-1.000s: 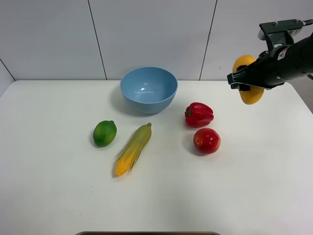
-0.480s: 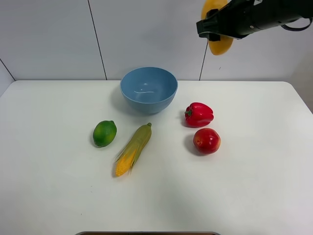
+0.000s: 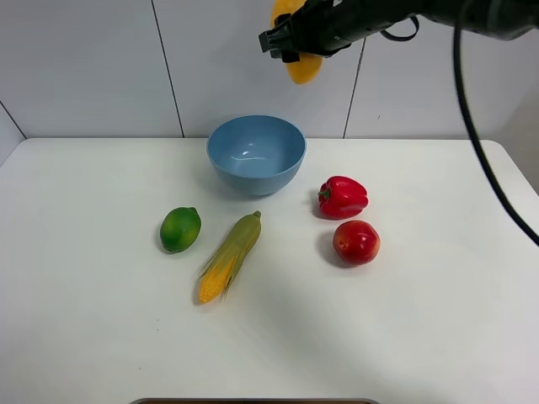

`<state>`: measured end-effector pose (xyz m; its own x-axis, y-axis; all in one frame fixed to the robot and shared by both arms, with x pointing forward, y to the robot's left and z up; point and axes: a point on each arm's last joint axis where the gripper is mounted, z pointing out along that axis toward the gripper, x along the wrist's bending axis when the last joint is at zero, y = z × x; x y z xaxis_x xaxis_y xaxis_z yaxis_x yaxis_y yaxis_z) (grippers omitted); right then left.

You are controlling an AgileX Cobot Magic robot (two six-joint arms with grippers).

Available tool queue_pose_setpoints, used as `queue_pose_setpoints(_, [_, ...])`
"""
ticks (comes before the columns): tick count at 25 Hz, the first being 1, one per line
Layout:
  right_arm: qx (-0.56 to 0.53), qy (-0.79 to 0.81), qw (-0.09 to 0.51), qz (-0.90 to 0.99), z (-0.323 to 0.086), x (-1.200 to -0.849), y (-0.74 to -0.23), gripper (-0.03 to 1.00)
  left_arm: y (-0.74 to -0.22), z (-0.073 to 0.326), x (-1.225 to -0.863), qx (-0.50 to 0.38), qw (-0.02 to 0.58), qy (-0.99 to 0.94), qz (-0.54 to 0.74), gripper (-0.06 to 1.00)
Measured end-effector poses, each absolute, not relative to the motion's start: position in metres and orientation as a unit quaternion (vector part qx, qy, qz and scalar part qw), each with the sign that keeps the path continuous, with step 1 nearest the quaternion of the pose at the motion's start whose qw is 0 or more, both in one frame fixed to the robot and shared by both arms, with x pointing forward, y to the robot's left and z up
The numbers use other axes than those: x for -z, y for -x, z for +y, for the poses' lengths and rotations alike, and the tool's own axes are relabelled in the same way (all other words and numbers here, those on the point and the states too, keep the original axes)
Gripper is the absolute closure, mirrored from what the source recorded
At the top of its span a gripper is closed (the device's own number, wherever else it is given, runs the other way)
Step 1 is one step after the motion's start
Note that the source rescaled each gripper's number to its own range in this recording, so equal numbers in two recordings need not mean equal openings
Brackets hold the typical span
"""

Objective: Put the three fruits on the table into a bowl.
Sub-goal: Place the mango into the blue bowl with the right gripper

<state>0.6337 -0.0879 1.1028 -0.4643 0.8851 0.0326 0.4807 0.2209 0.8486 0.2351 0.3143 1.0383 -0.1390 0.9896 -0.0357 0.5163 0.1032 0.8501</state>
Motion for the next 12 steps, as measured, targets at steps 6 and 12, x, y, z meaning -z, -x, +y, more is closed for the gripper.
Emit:
queue_pose_setpoints(6, [-0.404,-0.465,0.228,0.754,-0.073,-1.068,-0.662,0.93,-0.235,0.314,-1.038,-0.357,0.331,-0.566,0.665,-0.06])
queue_pose_setpoints(12, [-0.385,-0.472,0.217,0.763,-0.065,-1.028,-0.678,0.93,-0.235,0.314,-1.038,-0.357,0.331,-0.566,0.665,-0.06])
